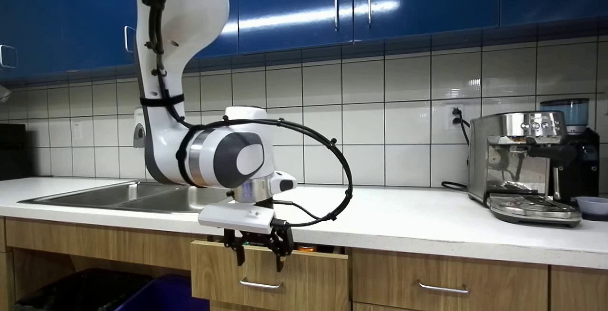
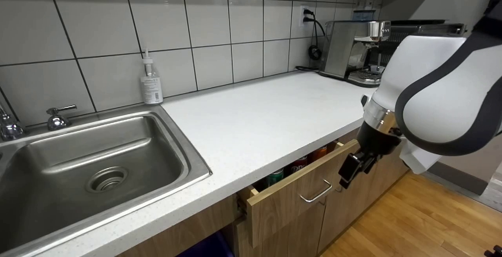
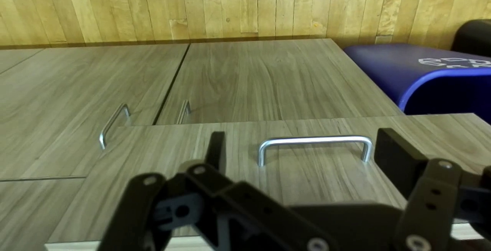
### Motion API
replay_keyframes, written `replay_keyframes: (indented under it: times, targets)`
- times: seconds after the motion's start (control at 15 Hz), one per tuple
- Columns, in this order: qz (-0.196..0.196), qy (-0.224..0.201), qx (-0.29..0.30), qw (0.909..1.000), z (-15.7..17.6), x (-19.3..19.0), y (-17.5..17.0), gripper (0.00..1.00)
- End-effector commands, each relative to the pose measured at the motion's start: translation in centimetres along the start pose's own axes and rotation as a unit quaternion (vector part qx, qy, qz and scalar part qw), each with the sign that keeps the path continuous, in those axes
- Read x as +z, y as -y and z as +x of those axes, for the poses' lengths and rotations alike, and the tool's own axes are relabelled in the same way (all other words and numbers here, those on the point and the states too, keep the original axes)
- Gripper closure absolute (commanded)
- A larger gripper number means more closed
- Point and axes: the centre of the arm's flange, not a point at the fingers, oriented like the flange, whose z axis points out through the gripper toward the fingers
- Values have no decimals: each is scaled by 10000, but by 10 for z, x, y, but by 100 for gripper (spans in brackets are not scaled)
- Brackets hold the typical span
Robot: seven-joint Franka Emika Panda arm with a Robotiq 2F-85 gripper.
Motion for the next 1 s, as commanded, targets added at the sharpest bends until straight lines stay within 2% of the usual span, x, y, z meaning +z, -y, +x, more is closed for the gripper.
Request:
replay_keyframes:
  times: [0.0, 0.47, 0.93]
  targets:
    - [-69, 101, 86, 9999, -16, -38, -1, 0]
    - [-20, 198, 216, 9996, -23, -76, -1, 0]
    - [31, -140, 253, 9996, -20, -118, -2, 0]
